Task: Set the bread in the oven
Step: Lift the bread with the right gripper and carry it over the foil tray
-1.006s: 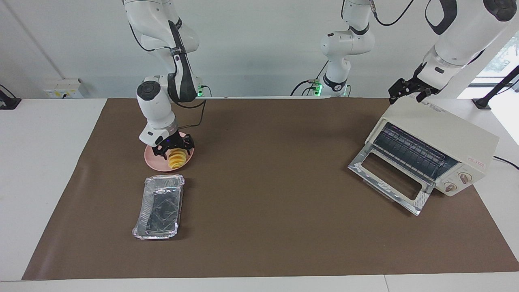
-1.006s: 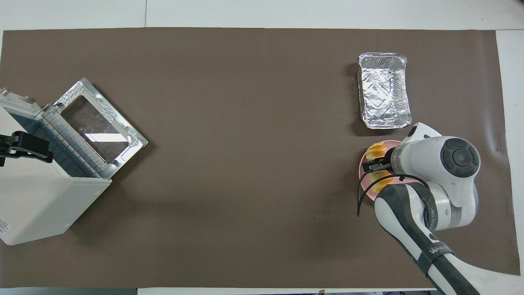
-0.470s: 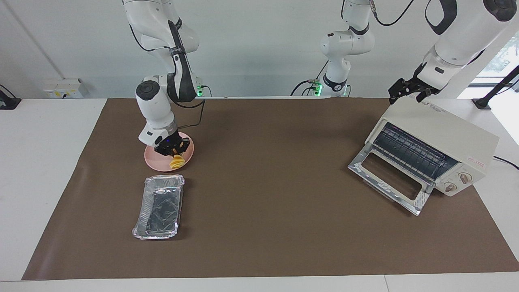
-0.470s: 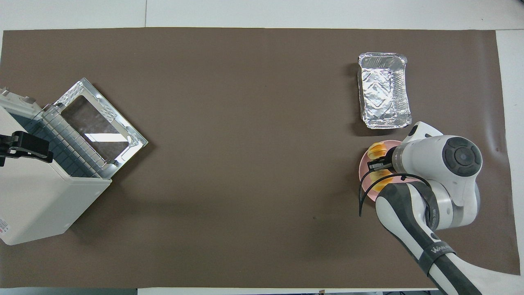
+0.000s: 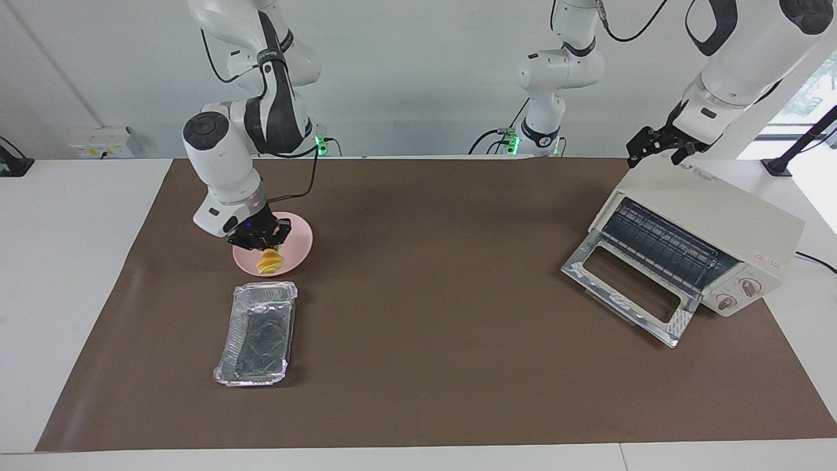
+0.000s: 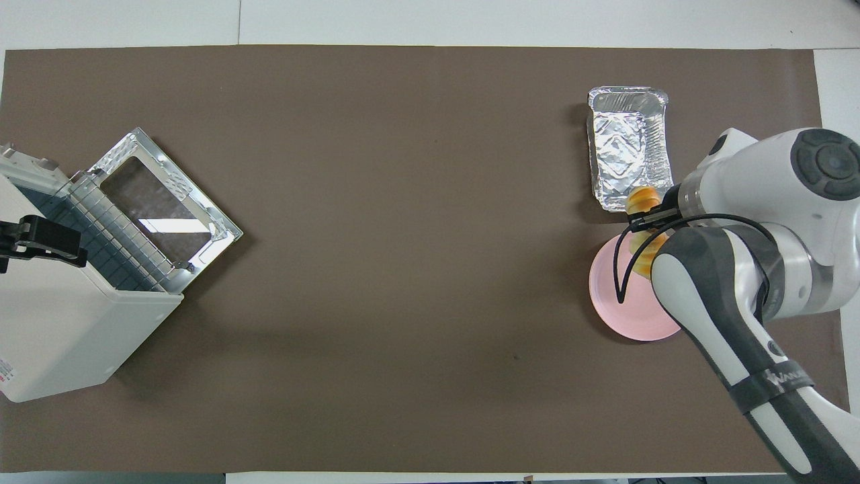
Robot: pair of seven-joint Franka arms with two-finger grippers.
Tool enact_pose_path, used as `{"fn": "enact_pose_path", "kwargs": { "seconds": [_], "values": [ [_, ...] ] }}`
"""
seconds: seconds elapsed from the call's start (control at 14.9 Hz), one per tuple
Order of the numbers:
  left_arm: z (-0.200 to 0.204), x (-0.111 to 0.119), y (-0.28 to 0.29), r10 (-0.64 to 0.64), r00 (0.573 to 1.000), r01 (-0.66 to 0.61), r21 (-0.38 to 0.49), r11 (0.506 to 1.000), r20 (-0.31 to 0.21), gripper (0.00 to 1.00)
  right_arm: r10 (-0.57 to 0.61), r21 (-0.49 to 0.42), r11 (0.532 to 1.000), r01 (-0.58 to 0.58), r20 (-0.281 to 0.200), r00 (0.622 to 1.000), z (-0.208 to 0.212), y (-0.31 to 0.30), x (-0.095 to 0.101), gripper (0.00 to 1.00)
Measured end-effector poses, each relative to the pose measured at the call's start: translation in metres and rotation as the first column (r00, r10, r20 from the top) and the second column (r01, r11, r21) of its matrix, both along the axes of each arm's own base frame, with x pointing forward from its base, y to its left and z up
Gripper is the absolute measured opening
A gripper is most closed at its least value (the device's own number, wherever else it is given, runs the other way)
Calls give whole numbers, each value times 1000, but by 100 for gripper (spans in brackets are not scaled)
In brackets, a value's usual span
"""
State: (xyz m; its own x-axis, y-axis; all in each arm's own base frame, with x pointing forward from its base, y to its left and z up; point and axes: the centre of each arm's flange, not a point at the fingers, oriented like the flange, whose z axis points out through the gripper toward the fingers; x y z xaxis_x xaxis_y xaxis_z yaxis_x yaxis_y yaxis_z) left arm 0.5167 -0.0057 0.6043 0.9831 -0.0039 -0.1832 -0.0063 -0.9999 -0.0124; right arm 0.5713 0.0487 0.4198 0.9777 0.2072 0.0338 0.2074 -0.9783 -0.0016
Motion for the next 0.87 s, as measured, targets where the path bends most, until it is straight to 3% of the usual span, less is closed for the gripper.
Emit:
{"fn": "enact_pose_path", "kwargs": {
  "seconds": [0.2,0.47,0.67,0.87],
  "values": [
    [0,0,0,0,1000,0,0,1000,0,100,-16,6,1000,16,23,1000,20,-6,34,12],
    [0,0,0,0,1000,0,0,1000,0,100,-54,38,998,55,-24,998,21,-17,92,12],
    [0,0,0,0,1000,0,0,1000,0,100,-76,43,996,77,-36,996,-8,-29,137,12],
    [0,0,0,0,1000,0,0,1000,0,100,-86,43,995,87,-29,996,-45,-33,158,12]
  ]
}}
